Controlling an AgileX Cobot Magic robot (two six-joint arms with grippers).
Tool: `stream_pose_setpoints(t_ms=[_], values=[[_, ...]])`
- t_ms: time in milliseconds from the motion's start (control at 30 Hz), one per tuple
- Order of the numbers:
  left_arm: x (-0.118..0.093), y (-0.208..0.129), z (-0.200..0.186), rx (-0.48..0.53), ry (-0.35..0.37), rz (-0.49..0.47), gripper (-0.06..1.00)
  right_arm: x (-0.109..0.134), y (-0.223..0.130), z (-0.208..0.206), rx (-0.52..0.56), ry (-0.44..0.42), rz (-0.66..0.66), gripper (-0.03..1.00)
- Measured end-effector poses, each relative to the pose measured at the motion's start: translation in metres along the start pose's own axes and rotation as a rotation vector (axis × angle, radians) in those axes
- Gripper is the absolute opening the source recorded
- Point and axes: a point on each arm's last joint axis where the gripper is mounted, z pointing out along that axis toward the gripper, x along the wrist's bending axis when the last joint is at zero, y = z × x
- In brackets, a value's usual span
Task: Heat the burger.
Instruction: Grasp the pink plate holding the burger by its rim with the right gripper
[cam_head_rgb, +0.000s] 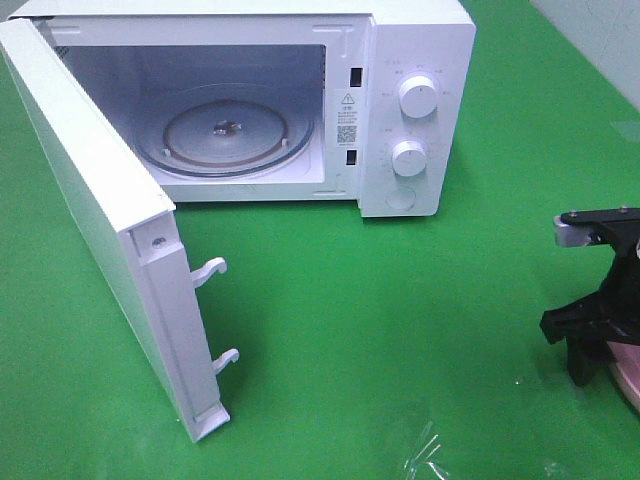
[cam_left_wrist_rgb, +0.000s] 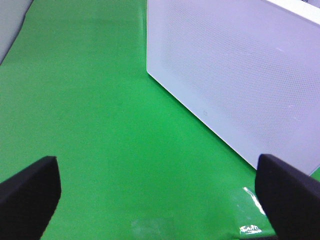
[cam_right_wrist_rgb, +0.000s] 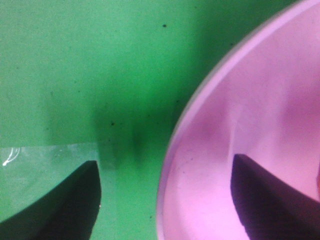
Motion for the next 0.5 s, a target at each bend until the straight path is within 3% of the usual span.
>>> stream_pose_setpoints(t_ms=[167,233,267,300,400,467,500], values=[[0.0,0.0,0.0,0.0,0.0,0.0,0.98,0.0001,0.0,0.001,0.003,0.0,0.0,0.65],[0.0,0.0,0.0,0.0,0.0,0.0,0.98,0.0002,-0.0001,0.0025,0.009,0.0,-0.001,0.52],[0.0,0.0,0.0,0.0,0.0,0.0,0.98,0.0002,-0.0001,0.0025,0.009,0.0,-0.001,0.52],[0.0,0.0,0.0,0.0,0.0,0.0,0.98,0.0002,-0.0001,0.0025,0.009,0.0,-0.001,0.42],[0.0,0.0,0.0,0.0,0.0,0.0,0.98,0.0002,-0.0001,0.0025,0.009,0.0,-0.001,0.37],[0.0,0.0,0.0,0.0,0.0,0.0,0.98,0.0002,-0.0001,0.0025,0.009,-0.001,-0.002,0.14],[0.0,0.0,0.0,0.0,0.0,0.0,0.98,0.0002,-0.0001,0.0025,0.009,-0.001,-0.002,0.14]])
